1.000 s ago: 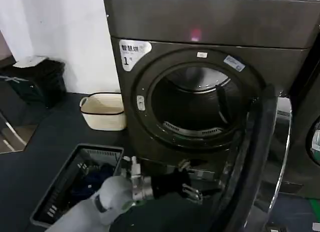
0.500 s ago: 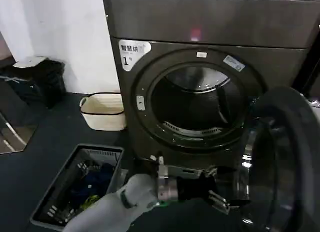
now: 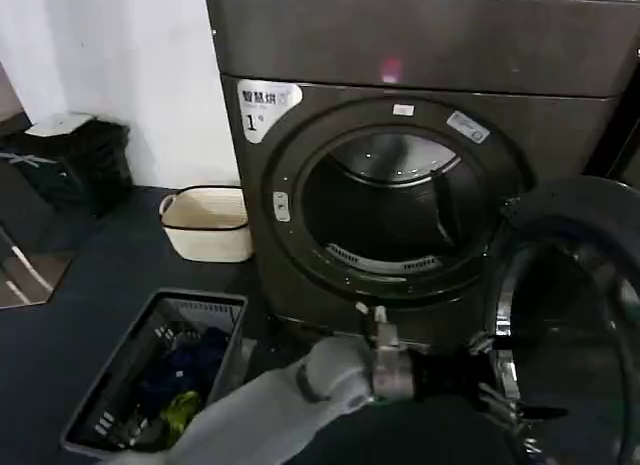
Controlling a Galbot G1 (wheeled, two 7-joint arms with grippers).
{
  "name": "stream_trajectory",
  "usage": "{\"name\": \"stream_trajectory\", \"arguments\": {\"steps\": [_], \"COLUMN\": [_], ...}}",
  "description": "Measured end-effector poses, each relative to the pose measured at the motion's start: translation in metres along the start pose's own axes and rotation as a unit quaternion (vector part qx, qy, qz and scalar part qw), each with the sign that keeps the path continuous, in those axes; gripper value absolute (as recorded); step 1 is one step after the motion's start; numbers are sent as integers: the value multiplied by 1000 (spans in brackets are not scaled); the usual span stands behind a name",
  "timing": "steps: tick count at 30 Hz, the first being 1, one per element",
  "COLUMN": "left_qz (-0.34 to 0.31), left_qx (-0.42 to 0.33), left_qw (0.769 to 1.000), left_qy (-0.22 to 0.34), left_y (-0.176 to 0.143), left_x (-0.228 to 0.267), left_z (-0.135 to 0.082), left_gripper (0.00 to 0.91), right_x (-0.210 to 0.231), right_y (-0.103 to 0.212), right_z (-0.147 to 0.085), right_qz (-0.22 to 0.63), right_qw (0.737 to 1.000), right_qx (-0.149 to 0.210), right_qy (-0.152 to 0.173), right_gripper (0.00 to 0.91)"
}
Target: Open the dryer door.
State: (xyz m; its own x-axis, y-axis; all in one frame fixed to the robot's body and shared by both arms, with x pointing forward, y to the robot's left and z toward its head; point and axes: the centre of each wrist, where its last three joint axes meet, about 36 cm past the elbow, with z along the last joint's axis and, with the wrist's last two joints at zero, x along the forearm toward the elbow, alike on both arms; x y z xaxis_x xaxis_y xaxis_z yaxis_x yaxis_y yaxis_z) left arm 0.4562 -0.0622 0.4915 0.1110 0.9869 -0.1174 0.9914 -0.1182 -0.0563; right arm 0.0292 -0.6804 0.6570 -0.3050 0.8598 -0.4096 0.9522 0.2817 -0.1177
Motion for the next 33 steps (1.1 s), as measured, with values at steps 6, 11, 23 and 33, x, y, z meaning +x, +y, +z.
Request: {"name": "stream_trajectory", "arguments": {"steps": [6,11,23,33], "left_qz": [0,-3,-59,-80], "left_qx": [-19,-27,-73,-90], "left_qw": [1000,1000,996,993], "left_qy": [-7,-9,-5,12], "left_y": [7,12,32,45], "left_x": [-24,-41,-61,-56], "left_z": [-6,-3,3,11], "left_gripper": [907,907,907,907], "right_x": [-2,-1,-1,-5], "right_y": [-16,-26,-34,-40], "right_z": [-15,-24,-31,-35], "right_qz": [18,31,39,40], "right_qw": [1000,999,999,999], "right_qx": [-1,2,-1,-1], "right_qy": [-11,-18,-27,-31], "right_gripper": [907,907,907,907]}}
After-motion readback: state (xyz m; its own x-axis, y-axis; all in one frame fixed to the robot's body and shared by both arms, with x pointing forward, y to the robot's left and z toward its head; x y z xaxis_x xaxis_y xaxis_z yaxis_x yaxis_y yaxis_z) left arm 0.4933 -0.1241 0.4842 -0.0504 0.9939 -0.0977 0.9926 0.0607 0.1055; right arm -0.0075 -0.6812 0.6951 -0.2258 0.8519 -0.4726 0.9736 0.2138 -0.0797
